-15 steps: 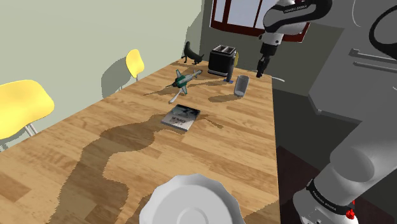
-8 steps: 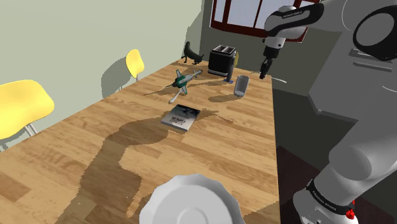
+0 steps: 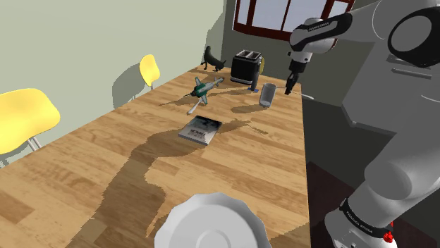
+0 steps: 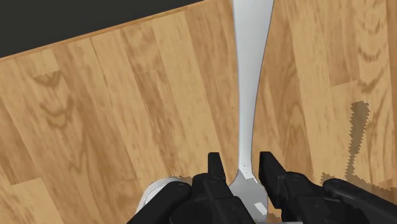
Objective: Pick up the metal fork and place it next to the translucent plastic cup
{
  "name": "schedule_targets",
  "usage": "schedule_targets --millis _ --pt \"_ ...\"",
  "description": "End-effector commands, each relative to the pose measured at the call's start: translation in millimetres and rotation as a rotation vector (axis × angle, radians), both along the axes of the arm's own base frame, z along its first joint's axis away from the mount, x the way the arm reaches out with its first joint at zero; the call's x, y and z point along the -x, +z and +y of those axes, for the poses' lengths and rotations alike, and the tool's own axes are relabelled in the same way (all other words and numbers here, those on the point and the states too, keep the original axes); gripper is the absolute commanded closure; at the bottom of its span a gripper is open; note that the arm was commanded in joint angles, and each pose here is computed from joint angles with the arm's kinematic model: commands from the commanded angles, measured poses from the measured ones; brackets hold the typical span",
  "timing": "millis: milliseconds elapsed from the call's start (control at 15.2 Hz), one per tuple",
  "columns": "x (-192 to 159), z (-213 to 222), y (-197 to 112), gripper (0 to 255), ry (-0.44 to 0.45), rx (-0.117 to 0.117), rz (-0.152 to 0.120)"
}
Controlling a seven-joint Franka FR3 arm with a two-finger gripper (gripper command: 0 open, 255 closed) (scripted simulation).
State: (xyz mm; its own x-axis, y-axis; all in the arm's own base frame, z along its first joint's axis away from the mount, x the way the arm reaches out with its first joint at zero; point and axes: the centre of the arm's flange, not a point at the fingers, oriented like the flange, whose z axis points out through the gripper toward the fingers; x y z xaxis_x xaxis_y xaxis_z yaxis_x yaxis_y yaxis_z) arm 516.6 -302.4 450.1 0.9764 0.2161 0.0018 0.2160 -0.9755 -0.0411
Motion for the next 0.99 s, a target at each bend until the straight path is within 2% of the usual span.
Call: schedule_targets --millis 0,924 --pt "0 0 -11 255 0.0 0.0 -0.001" --pt "0 0 -84 255 0.0 0.0 -0.001"
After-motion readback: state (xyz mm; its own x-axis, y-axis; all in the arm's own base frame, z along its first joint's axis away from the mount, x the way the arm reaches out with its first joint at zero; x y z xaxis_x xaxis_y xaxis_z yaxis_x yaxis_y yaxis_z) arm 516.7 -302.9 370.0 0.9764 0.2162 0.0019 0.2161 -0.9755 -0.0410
